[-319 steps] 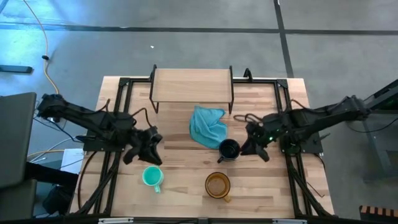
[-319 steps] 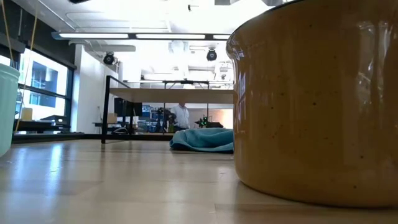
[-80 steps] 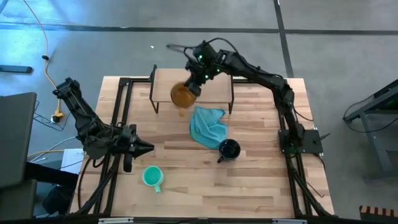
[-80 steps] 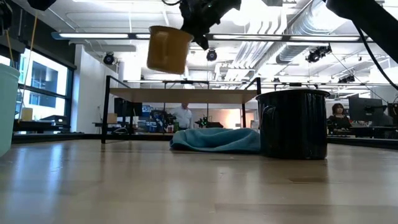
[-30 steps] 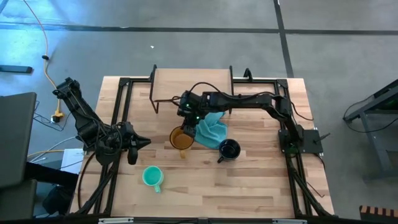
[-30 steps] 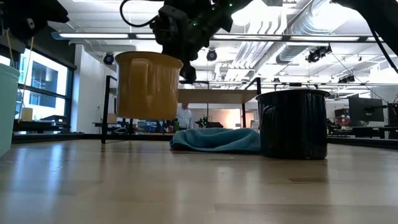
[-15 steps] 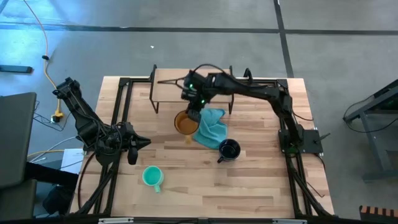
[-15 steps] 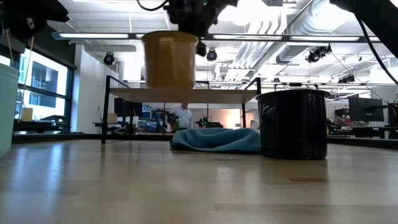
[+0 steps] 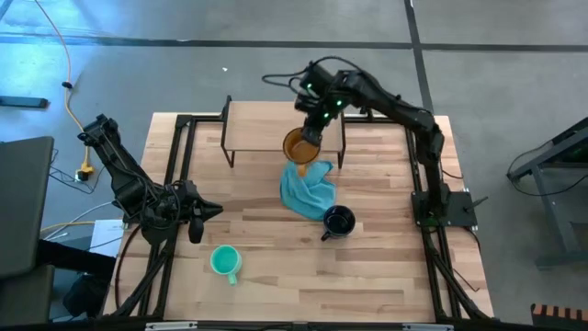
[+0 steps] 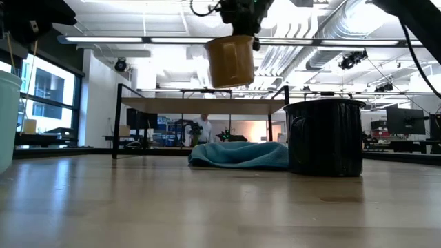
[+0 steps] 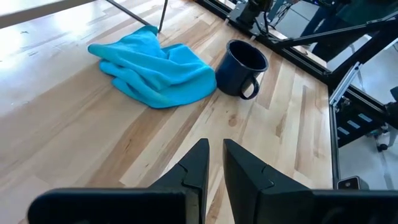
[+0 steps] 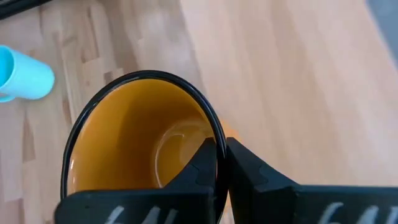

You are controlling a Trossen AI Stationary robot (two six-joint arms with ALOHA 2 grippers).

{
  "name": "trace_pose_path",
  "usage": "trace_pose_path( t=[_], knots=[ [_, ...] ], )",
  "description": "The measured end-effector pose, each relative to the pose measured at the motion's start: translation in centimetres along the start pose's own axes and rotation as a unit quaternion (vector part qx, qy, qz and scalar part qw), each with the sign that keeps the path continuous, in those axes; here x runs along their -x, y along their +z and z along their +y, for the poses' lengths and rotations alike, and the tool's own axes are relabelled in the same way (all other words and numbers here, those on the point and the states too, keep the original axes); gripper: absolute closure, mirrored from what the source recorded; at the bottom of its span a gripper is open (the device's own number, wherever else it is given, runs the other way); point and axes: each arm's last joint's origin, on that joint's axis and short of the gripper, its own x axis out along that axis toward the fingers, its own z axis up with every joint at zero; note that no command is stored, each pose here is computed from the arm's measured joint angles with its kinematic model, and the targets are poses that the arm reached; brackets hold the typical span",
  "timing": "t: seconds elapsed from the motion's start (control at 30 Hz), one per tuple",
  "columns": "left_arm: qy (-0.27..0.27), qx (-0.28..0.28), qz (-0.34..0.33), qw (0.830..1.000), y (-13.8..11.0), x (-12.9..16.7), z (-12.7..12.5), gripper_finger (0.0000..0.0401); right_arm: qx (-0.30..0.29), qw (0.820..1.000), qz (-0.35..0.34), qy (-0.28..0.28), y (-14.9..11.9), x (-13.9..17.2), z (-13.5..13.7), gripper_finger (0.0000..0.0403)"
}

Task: Stack small to large cups/mugs on shelf
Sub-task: Put the yellow mug on the shelf

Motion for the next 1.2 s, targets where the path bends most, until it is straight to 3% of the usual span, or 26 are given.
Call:
trace_pose_path(
  t=[0.77,1.2],
  knots=[
    [0.008,0.008,0.002,1.0,-0.1,0.0,0.2,0.0364,0.004,1.0,-0.024,-0.015,-2.2,4.0,-9.4,0.0403],
    [0.016,0.019,-0.02,1.0,0.0,0.0,0.3,0.0364,0.04,0.997,-0.067,0.023,-2.0,4.1,-10.9,0.0403]
  ],
)
